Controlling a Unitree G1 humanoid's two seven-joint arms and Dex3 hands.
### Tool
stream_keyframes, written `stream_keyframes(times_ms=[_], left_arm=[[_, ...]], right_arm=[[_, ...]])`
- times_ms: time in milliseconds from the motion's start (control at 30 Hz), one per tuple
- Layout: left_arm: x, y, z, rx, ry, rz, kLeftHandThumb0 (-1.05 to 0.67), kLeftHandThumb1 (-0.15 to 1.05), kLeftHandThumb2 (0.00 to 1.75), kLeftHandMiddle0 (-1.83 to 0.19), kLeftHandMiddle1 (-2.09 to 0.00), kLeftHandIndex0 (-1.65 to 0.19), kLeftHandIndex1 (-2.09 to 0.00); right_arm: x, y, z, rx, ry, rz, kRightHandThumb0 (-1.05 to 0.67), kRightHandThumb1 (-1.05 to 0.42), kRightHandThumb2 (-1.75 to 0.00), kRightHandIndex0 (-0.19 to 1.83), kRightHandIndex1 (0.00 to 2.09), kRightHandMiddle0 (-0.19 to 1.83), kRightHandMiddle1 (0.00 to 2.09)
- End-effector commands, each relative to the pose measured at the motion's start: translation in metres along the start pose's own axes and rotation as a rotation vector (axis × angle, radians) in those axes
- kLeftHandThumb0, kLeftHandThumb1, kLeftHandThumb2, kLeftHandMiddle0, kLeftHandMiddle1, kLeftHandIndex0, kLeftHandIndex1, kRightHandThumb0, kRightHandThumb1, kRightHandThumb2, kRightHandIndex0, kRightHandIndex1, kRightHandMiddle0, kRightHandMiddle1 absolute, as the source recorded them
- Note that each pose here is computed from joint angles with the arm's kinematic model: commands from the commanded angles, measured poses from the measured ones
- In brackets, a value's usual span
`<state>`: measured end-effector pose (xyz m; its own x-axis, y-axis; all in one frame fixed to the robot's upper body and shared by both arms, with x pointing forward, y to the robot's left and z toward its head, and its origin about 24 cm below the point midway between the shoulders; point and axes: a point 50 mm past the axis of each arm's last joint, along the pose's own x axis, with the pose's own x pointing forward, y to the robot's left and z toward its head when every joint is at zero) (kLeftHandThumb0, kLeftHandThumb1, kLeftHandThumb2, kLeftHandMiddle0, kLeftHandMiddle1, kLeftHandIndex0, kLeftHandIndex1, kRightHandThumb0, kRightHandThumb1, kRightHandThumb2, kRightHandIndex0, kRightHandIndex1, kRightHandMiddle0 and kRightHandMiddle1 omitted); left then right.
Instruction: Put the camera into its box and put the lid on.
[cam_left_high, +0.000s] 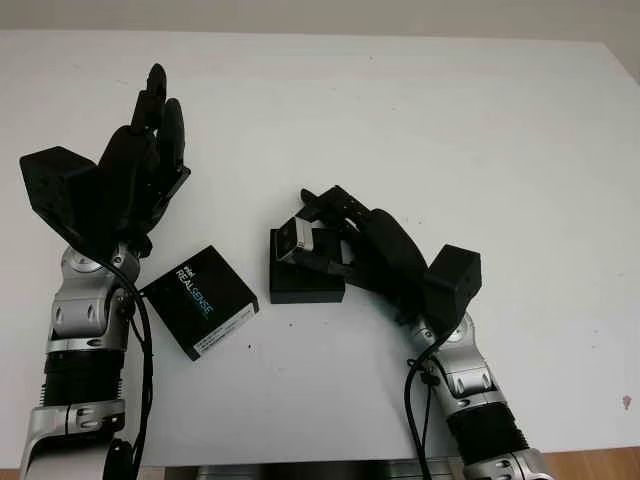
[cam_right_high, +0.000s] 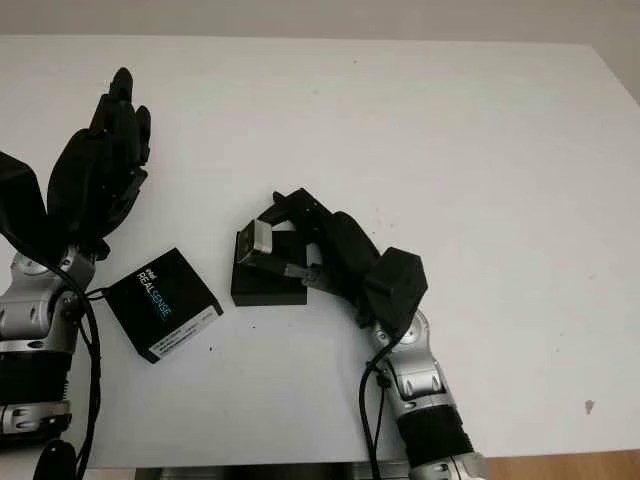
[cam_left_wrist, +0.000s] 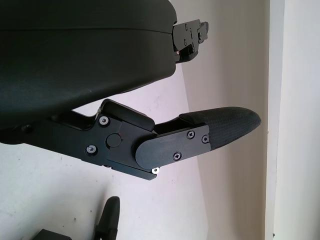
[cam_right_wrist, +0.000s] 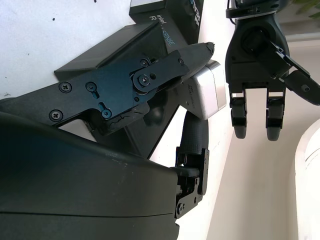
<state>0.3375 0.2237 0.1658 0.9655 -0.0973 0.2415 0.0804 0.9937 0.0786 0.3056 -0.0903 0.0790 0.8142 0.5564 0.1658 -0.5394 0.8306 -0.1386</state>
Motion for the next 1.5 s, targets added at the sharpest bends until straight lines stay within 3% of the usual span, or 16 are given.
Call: stream_keyframes(times_ms=[0, 1467], left_arm=[[-0.0008, 0.0029, 0.0031, 0.003, -0.012, 0.001, -0.82, 1.05, 0.69, 0.19, 0.00, 0.19, 0.00], [-0.0012, 0.0022, 0.0035, 0.003, -0.011, -0.006, -0.82, 1.05, 0.66, 0.19, 0.00, 0.19, 0.00]], right_arm=[[-0.0108, 0.0105, -0.0228, 0.039, 0.089, 0.013, -0.58, -0.99, -0.06, 0.16, 0.06, 0.36, 1.69], [-0.0176, 0.0067, -0.0176, -0.186, 0.117, 0.025, -0.55, -0.98, -0.05, 0.16, 0.05, 0.38, 1.66]])
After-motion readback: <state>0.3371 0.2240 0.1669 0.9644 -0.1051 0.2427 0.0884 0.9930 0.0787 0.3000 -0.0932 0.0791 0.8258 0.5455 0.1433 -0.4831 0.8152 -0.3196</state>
